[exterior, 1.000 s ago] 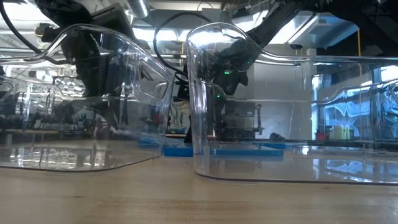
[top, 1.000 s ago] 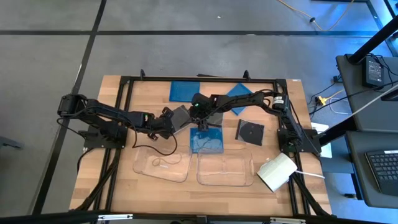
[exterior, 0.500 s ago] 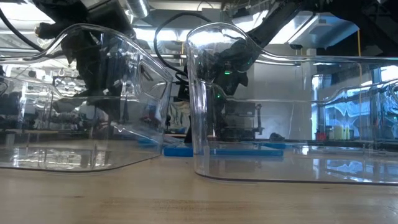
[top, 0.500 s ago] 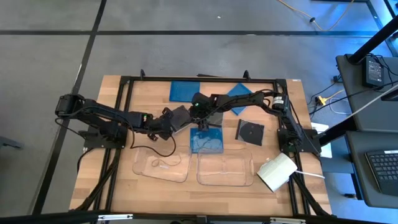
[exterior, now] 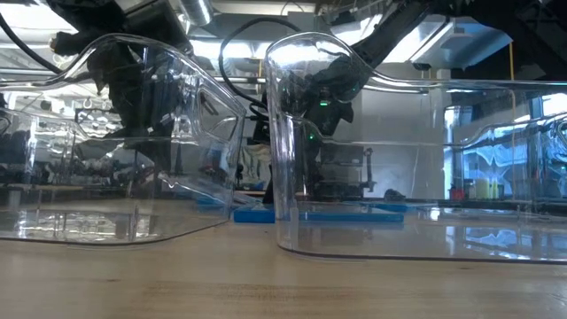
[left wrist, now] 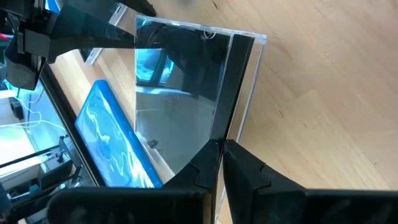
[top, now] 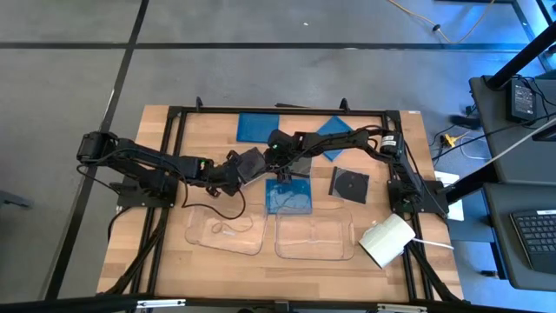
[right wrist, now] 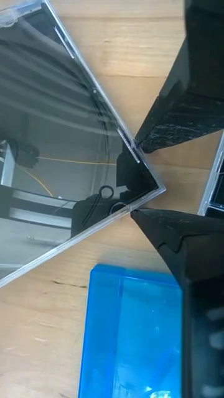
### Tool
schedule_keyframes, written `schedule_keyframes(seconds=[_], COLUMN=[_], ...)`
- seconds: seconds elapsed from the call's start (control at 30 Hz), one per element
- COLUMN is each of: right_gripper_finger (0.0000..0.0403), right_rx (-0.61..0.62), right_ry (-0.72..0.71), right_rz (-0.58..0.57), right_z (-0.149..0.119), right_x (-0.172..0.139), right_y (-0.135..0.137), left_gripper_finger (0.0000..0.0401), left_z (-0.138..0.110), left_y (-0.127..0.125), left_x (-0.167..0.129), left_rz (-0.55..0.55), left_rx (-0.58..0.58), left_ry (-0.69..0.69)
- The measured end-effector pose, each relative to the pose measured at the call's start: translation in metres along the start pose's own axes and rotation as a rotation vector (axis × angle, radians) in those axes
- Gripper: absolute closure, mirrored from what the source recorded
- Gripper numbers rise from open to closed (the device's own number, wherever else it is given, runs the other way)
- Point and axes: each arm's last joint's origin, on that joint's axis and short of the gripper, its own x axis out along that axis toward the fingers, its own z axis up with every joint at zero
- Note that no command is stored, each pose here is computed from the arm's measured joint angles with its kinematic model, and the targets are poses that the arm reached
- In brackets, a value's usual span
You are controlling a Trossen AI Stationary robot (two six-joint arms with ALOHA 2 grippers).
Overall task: Pick & place jewel cases by type
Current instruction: Put the left black CD case into the left transparent bin
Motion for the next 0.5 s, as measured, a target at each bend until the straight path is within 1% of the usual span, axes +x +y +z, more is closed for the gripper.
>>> schedule_keyframes(seconds=[0.13, 0.5], right_gripper_finger=[0.0234, 0.0234], right_rx=[0.000, -0.001], right_ry=[-0.001, -0.003], right_rz=[0.000, 0.000], right_z=[0.0001, 0.0003], right_x=[0.0000, 0.0000], right_y=[0.0000, 0.0001], left_gripper_finger=[0.0385, 0.0388], left_z=[0.0000, -0.0002], left_y=[0.0000, 0.0000], left_x=[0.0000, 0.0001], left_rz=[0.000, 0.004], left_rx=[0.024, 0.027], left_ry=[0.000, 0.006])
